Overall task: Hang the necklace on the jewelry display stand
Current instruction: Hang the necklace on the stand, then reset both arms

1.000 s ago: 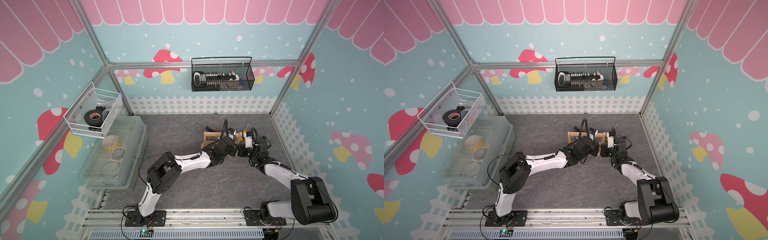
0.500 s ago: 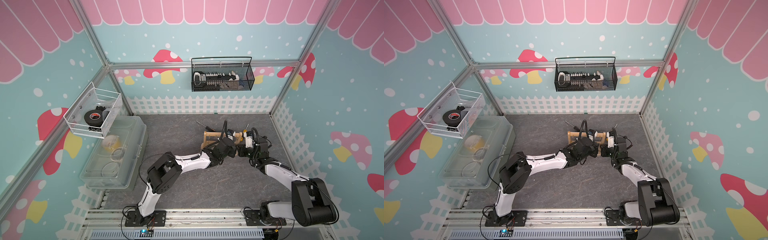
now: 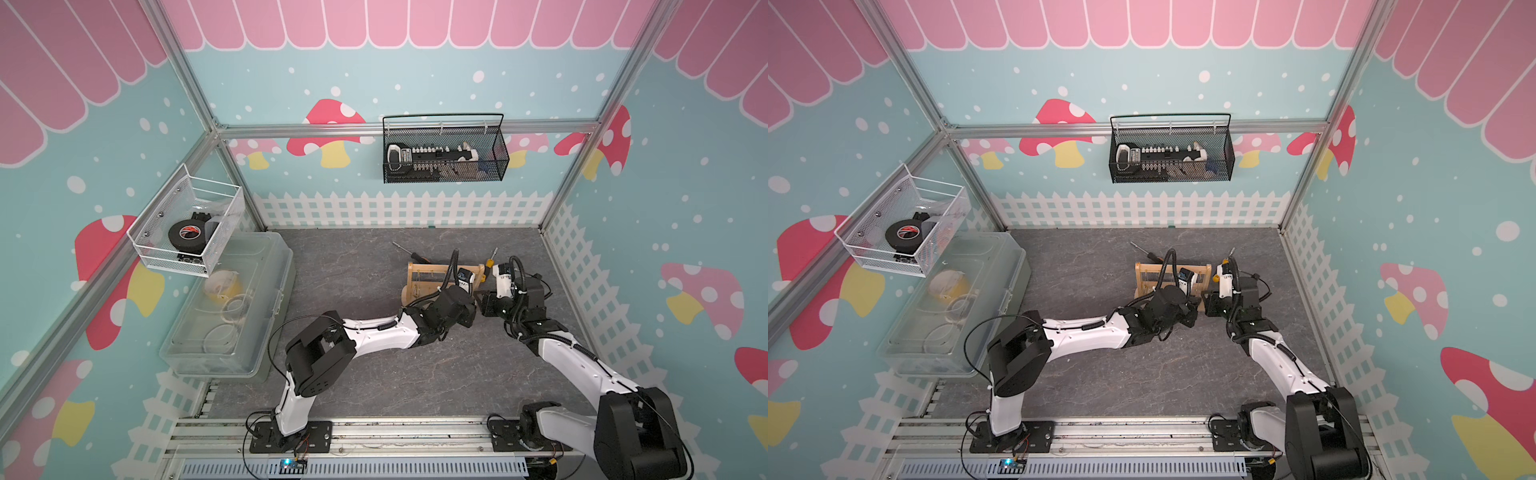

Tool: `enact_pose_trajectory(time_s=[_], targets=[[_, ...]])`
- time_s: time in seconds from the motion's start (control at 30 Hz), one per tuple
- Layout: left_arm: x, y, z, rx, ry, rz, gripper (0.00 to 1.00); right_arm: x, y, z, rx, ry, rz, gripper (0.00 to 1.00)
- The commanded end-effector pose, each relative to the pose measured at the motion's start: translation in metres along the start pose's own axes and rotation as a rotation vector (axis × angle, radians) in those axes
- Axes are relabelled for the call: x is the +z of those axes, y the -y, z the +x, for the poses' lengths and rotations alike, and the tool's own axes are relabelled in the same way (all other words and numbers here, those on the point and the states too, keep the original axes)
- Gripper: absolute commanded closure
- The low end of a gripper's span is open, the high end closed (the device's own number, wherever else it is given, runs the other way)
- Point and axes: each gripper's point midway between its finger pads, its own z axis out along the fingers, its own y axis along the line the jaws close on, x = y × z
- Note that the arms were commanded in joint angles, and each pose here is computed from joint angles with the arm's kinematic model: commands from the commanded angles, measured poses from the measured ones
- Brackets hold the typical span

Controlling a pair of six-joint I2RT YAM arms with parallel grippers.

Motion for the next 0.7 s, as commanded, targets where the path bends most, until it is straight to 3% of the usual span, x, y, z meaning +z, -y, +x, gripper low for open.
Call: enact_pose_trajectory(time_s=[0.0, 0.17, 0.3, 0.33, 0.37, 0.47, 0.53, 0.67], targets=[[-0.022, 0.001, -0.018, -0.028, 0.041, -0.016, 0.78, -0.012, 0.001, 0.004, 0.001, -0.026, 0.029, 0.67], [-0.051, -0.009, -0.025, -0.06, 0.032, -0.062, 0.78, -0.031, 0.004, 0.006, 0.017, -0.035, 0.079, 0.55], [-0.09, -0.035, -0.036, -0.065, 0.047, -0.177, 0.67, -0.047, 0.006, 0.002, 0.017, -0.026, 0.119, 0.39], [-0.1, -0.046, -0.038, -0.063, 0.048, -0.218, 0.63, -0.05, 0.009, 0.002, 0.015, -0.031, 0.146, 0.19], [-0.111, -0.061, -0.04, -0.073, 0.049, -0.259, 0.49, -0.052, 0.014, 0.003, 0.008, -0.044, 0.179, 0.01], [-0.147, -0.11, -0.043, -0.147, 0.053, -0.344, 0.01, -0.058, 0.038, 0.001, -0.027, -0.078, 0.326, 0.01], [-0.169, -0.15, -0.043, -0.193, 0.055, -0.425, 0.01, -0.063, 0.056, -0.005, -0.035, -0.043, 0.438, 0.01], [-0.214, -0.244, -0.034, -0.249, 0.043, -0.708, 0.01, -0.068, 0.085, -0.02, -0.071, 0.12, 0.596, 0.01]])
